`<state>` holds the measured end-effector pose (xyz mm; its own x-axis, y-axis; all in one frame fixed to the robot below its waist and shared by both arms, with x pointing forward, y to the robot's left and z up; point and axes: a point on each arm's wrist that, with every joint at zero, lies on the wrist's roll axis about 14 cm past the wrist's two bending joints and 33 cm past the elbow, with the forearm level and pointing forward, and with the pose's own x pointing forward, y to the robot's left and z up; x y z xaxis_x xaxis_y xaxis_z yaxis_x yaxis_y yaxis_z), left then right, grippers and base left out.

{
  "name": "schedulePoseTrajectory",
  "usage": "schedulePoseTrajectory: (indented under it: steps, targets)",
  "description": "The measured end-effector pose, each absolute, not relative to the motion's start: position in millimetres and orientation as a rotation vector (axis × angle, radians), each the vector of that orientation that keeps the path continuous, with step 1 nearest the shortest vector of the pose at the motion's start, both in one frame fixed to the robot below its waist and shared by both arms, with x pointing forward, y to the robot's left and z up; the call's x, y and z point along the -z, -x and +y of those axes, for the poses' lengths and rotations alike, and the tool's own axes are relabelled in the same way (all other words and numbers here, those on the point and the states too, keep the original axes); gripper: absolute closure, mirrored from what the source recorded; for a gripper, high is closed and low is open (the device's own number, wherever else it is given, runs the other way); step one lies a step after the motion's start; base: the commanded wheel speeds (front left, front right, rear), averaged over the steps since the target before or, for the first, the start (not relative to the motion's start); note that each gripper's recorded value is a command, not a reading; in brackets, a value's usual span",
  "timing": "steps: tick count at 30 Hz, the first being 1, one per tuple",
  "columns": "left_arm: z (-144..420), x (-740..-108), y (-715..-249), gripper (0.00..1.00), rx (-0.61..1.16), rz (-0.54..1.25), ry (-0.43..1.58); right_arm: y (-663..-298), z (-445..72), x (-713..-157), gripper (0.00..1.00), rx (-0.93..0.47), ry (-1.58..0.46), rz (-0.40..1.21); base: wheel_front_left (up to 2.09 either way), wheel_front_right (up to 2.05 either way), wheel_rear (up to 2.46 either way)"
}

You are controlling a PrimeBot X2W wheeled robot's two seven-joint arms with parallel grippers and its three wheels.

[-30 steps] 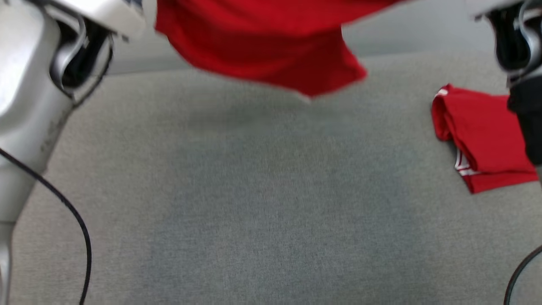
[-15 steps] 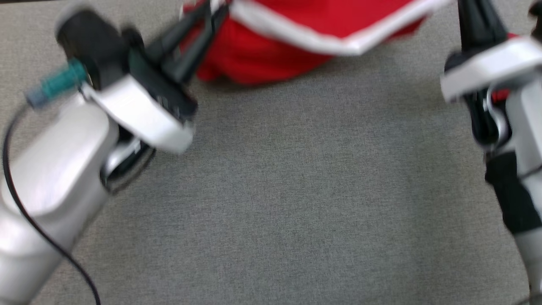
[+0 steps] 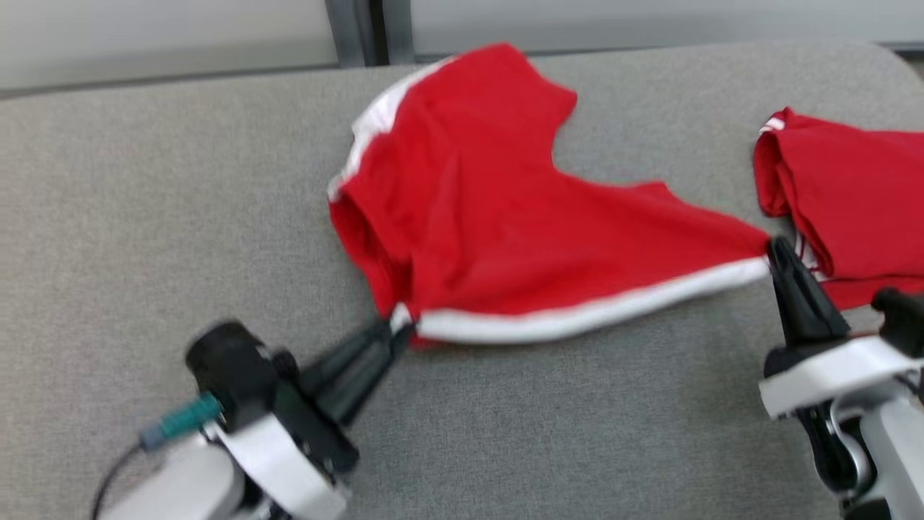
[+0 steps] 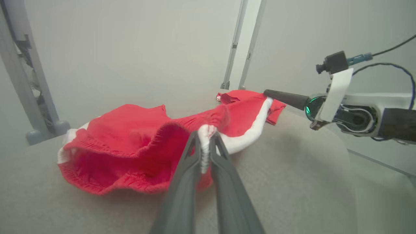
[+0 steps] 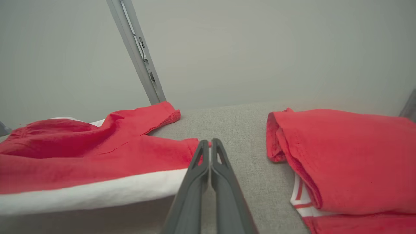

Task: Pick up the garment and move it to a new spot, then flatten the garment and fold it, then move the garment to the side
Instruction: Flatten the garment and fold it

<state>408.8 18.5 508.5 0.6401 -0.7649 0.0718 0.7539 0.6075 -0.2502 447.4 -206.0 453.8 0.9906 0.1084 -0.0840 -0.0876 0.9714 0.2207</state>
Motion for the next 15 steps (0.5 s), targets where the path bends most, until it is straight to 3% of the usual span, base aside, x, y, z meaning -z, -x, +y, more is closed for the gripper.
schedulePoseTrajectory:
  steps: [7,15]
  targets:
    - [12,-474,-335,1.0,0.983,0.186,0.17,-398,-219,-464,1.0,-0.087,-0.201,0.081,0.0,0.0,0.0]
    - [24,-473,-303,1.0,0.943,0.225,0.204,-352,-225,-468,1.0,-0.093,-0.174,0.081,0.0,0.0,0.0]
